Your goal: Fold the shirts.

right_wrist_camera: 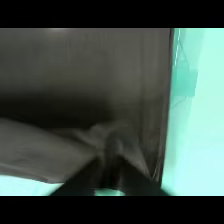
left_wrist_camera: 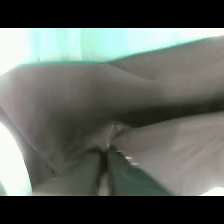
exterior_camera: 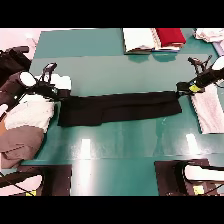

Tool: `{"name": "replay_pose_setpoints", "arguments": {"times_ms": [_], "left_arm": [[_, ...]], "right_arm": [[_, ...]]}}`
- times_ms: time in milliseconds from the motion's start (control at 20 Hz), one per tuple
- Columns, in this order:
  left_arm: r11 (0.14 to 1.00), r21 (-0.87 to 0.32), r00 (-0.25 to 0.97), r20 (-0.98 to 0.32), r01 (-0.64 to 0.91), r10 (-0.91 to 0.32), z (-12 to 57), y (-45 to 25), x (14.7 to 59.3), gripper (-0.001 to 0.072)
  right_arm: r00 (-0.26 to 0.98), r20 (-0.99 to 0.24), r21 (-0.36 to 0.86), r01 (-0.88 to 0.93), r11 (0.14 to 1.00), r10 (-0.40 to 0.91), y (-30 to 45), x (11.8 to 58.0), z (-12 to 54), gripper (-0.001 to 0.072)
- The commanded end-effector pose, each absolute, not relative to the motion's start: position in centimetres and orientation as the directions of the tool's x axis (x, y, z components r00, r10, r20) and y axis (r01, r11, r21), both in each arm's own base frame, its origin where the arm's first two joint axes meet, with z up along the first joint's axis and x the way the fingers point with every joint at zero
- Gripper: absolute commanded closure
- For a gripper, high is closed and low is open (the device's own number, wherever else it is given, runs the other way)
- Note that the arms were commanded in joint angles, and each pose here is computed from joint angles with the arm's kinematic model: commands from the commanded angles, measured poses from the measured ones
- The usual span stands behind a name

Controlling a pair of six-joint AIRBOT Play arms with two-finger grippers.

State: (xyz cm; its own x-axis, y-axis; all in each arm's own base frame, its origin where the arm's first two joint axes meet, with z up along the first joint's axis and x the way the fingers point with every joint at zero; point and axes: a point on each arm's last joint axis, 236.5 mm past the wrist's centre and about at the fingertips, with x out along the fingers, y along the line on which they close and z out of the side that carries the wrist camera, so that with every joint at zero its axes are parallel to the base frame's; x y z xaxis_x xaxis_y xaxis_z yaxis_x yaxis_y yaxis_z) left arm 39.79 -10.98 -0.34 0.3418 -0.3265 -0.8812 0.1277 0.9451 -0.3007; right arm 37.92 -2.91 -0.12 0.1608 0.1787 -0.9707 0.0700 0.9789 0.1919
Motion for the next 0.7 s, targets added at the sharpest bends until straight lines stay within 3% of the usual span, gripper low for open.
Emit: {"name": "replay_pose_setpoints", "arguments": {"times_ms": [0, 100, 150, 200, 250, 350, 650], "left_arm": [[0.943, -0.304, 0.351, -0.875, 0.138, -0.334, 0.8, -11.2, 40.9, 0.0212], [0.938, -0.312, 0.337, -0.876, 0.153, -0.346, 2.1, -11.5, 40.8, 0.0212], [0.927, -0.341, 0.33, -0.867, 0.154, -0.374, 2.8, -12.2, 40.7, 0.0246], [0.913, -0.38, 0.322, -0.854, 0.152, -0.409, 3.2, -13.0, 40.5, 0.0505], [0.898, -0.413, 0.314, -0.841, 0.153, -0.44, 3.5, -13.9, 40.3, 0.0676], [0.881, -0.435, 0.313, -0.824, 0.184, -0.472, 3.8, -15.5, 40.2, 0.0682], [0.848, -0.452, 0.334, -0.782, 0.277, -0.527, 4.1, -23.3, 39.8, 0.0682]], "right_arm": [[0.177, -0.968, 0.192, 0.075, 0.979, 0.176, -3.8, 39.6, 0.2, 0.0308], [0.184, -0.963, 0.213, 0.061, 0.975, 0.199, -4.8, 39.3, 0.7, 0.0299], [0.182, -0.954, 0.254, 0.059, 0.965, 0.24, -4.9, 38.8, 0.6, 0.0299], [0.178, -0.943, 0.3, 0.079, 0.951, 0.283, -5.4, 38.1, 0.2, 0.0259], [0.178, -0.932, 0.338, 0.107, 0.935, 0.317, -6.1, 37.4, -0.4, 0.0197], [0.187, -0.903, 0.419, 0.174, 0.891, 0.388, -7.3, 36.1, -2.1, 0.0129], [0.186, -0.785, 0.618, 0.296, 0.728, 0.591, -6.3, 35.6, -6.9, 0.0164]]}}
